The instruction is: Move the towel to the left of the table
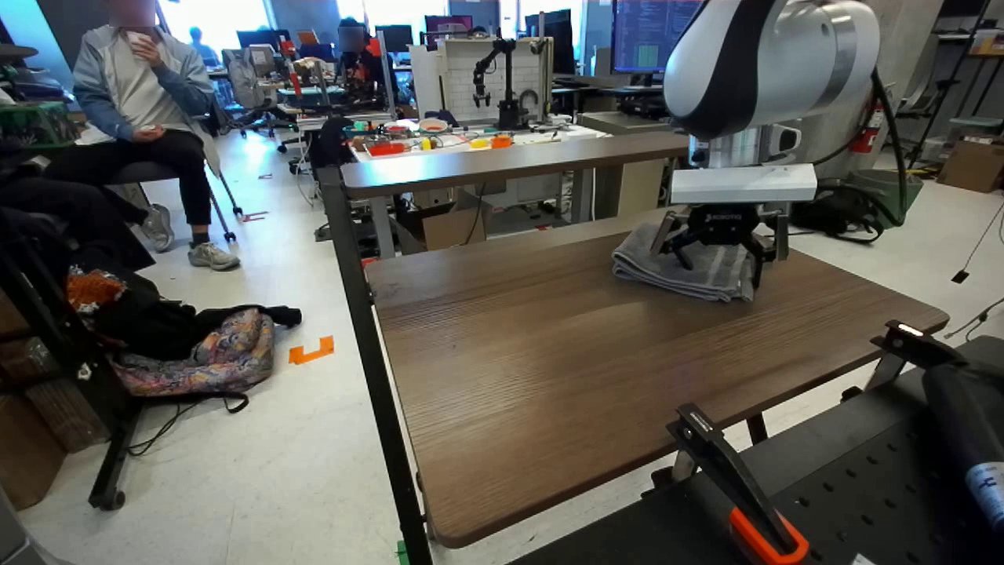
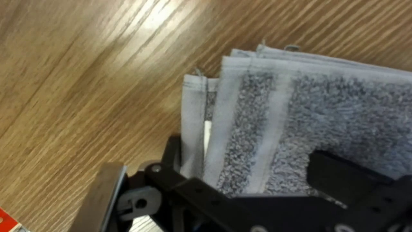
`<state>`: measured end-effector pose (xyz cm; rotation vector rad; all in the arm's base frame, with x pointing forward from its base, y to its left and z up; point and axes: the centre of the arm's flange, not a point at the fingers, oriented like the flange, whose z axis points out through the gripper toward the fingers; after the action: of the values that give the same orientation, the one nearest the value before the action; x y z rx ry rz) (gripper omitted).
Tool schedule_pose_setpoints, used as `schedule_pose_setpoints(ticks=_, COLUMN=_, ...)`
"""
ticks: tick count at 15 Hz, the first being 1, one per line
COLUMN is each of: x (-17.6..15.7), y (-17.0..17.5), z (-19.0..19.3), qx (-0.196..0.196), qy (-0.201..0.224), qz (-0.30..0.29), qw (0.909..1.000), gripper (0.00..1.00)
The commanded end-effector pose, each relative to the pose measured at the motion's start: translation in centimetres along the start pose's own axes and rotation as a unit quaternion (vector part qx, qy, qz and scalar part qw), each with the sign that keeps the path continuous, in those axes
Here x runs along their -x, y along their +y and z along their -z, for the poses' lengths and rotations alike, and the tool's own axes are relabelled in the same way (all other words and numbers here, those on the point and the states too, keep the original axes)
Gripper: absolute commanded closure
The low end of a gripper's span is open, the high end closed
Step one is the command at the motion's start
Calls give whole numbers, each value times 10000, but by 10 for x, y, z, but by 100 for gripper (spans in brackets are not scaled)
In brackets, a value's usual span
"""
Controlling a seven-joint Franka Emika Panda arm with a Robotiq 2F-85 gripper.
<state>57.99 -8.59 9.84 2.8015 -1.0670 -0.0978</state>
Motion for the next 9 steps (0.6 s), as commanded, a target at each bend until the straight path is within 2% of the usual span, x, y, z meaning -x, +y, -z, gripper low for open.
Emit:
schedule_pose_setpoints(ticks=1, x=55, y=-35, z=-5, qx=-139, qy=-110, qz=366, qw=9992, gripper=0)
schedule_pose_setpoints(ticks=9, x=127, y=-102, z=10, qx=-260, qy=-181, qz=978, qw=9947, gripper=0)
